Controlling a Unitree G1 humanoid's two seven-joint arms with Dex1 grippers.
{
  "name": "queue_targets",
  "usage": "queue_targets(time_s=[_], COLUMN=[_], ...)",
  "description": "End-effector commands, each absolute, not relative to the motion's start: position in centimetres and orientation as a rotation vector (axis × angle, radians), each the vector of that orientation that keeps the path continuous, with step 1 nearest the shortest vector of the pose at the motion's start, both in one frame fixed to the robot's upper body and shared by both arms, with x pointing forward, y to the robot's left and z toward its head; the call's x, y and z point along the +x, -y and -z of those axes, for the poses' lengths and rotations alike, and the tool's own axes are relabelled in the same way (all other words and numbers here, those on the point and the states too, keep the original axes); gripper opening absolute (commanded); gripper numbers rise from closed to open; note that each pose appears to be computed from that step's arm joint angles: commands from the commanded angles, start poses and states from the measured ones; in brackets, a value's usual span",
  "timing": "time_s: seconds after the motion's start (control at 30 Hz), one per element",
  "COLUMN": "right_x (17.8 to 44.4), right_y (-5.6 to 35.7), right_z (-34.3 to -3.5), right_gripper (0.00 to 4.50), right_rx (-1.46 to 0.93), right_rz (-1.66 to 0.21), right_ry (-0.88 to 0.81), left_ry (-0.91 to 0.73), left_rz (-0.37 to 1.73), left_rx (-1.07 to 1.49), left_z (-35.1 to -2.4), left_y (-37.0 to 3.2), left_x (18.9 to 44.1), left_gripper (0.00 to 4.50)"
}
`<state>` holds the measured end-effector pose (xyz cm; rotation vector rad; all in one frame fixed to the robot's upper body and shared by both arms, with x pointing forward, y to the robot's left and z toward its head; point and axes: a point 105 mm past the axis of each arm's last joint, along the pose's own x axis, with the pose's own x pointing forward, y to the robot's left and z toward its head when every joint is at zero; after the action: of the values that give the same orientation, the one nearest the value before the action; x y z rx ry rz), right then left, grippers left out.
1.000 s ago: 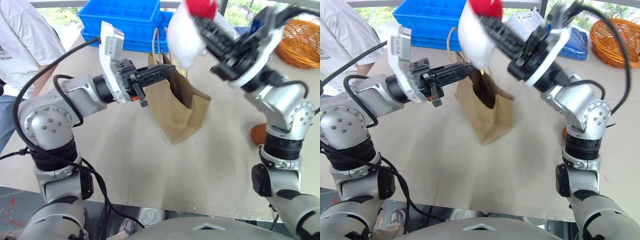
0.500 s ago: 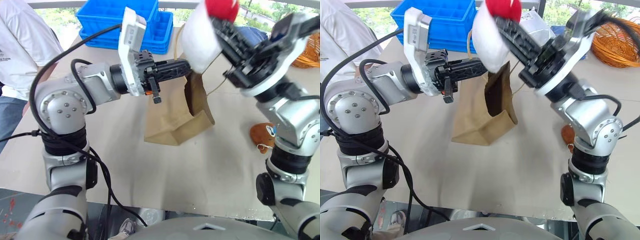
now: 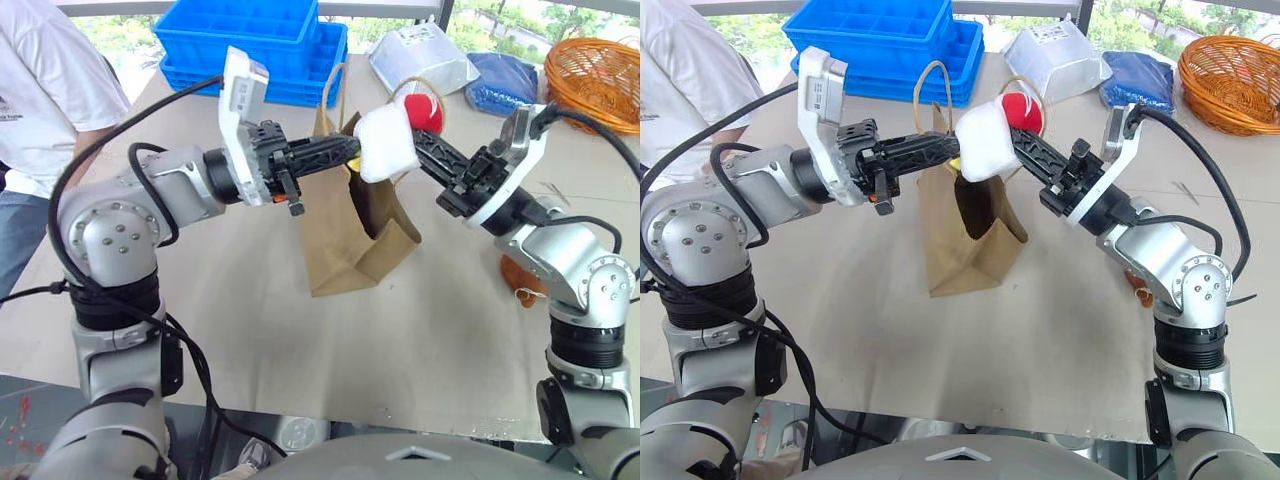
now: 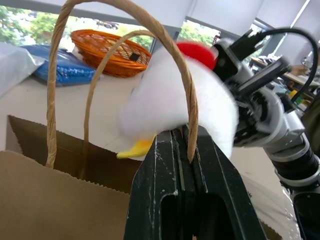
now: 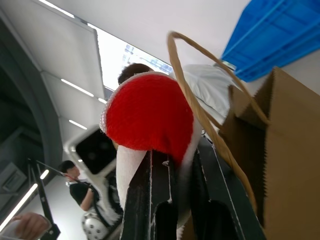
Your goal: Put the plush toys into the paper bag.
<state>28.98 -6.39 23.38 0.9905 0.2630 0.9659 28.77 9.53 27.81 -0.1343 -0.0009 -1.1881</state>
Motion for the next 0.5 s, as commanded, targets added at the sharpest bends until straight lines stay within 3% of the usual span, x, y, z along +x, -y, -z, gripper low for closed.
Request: queue_targets(time_s=[0.03, 0.23, 0.4, 0.5], right_x=[28.9, 28.7, 27.9, 27.9], right_y=[6.1, 5.3, 3.0, 2.7], right_z=[-21.8, -20.2, -19.3, -19.3], right_gripper=[0.03, 0.03, 0.03, 0.95], right_rx=[0.870, 0.683, 0.387, 0.332], right_rz=[-0.951, -0.981, -1.089, -1.117], right_ry=[-0.312, -0.350, -0.365, -0.361], left_ry=[0.098, 0.117, 0.124, 0.128], left_rz=[1.197, 1.195, 1.223, 1.236], left_rx=[-0.106, -0.091, -0.061, -0.037], left_z=[-29.9, -30.6, -30.6, -30.5], left_y=[-9.9, -10.0, -9.2, -8.9], left_x=[27.9, 27.8, 27.5, 27.4], left_gripper=[0.00, 0.00, 0.00, 0.00])
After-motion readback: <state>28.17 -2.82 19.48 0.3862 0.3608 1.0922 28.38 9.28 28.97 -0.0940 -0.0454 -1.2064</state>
